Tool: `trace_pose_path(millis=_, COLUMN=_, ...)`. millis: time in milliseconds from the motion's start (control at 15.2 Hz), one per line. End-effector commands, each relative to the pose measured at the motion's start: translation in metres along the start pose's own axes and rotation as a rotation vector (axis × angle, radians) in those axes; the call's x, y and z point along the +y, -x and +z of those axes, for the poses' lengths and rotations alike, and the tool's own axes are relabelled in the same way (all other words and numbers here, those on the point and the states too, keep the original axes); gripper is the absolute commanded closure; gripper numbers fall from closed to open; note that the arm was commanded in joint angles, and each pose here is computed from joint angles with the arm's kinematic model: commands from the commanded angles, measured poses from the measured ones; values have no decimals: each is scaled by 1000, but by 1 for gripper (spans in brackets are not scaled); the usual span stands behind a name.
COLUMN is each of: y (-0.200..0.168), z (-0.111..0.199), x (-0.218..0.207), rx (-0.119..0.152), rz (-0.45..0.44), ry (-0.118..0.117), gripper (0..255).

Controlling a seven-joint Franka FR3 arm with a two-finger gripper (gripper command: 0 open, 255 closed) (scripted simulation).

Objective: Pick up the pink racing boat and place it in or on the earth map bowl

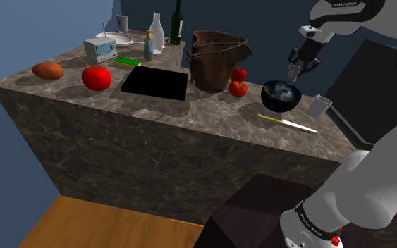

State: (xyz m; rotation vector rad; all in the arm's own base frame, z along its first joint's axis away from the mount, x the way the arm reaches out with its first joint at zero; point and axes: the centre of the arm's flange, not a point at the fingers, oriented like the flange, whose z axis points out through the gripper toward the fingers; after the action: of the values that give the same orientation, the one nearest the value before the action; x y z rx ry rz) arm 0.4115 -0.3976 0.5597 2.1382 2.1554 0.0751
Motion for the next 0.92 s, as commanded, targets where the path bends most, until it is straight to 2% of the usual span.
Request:
trace_pose_path(millis=0, y=-1, z=11, x=-1, rx=0, rz=0, ry=0, gripper=255)
trace_pose_path(millis=330, y=-3, z=41, x=-5, rx=0, rz=0, ry=0, gripper=255)
trace_pose_path(millis=858, y=-3, z=41, x=-5, rx=0, rz=0, ry=0, gripper=255)
